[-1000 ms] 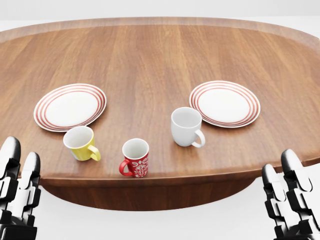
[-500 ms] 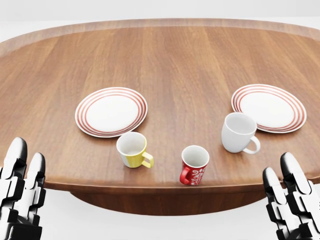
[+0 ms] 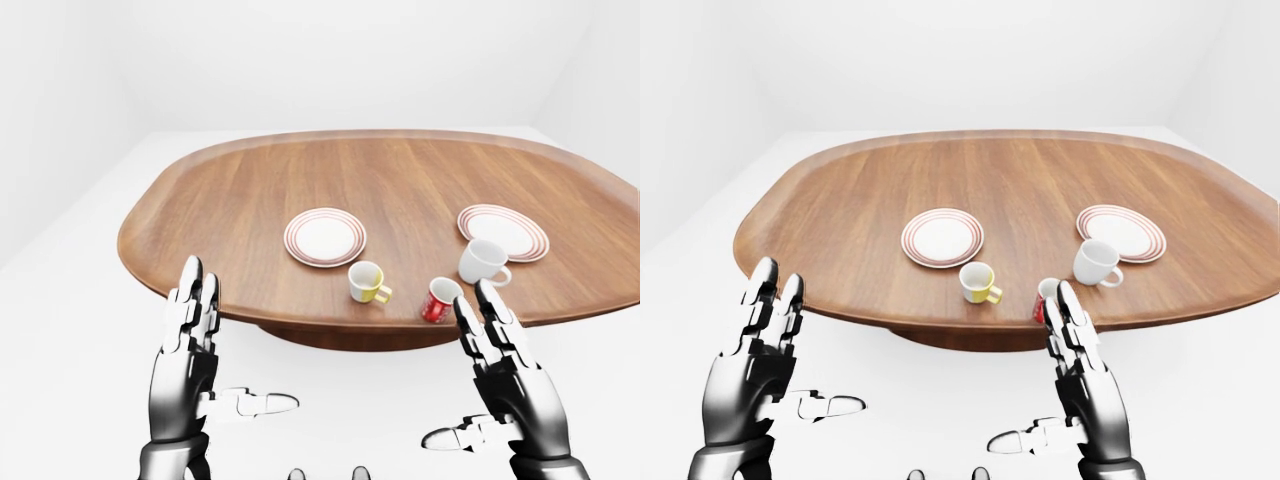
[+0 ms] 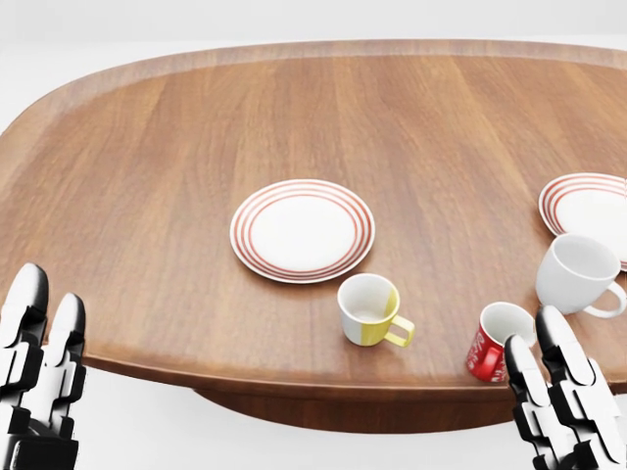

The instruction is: Put the red mug on the left plate.

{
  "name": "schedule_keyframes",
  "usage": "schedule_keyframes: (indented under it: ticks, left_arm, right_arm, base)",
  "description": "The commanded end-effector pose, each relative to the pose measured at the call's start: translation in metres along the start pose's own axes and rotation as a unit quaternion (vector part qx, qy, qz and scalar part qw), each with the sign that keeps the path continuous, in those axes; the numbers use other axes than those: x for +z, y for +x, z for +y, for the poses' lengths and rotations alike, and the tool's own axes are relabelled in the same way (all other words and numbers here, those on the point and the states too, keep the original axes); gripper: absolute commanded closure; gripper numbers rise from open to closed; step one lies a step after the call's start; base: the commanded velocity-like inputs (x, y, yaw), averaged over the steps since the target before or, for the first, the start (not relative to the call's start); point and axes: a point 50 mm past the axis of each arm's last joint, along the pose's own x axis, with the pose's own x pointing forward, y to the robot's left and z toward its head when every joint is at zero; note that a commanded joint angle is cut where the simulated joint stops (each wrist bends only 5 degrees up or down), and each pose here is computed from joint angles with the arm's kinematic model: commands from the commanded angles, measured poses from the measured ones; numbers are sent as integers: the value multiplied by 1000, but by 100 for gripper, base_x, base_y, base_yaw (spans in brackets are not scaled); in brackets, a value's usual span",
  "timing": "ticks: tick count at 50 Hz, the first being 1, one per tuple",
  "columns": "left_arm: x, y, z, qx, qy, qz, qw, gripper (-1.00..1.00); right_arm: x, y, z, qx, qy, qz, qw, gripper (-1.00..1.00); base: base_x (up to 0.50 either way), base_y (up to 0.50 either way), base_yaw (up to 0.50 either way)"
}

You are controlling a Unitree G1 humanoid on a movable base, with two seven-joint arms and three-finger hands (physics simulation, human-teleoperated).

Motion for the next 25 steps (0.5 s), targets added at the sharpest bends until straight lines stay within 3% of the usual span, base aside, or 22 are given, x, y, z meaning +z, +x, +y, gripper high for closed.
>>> schedule_keyframes:
  ticks: [1,12,25]
  left_arm:
    - [1,0,1,-1,0,-2,1000,-100]
    - [1,0,0,-1,0,-3,1000,-100]
    - [-3,0,-2,-2,-1,6,1000,-100]
  right_arm:
    - [0,0,1,2,0,2,1000,-100]
    - [1,-1,2,11,9,-3,1000,-100]
    - [4,2,3,19,11,-14,1000,-100]
  base:
    - [11,50,0]
    - [12,48,0]
    - [7,1,0]
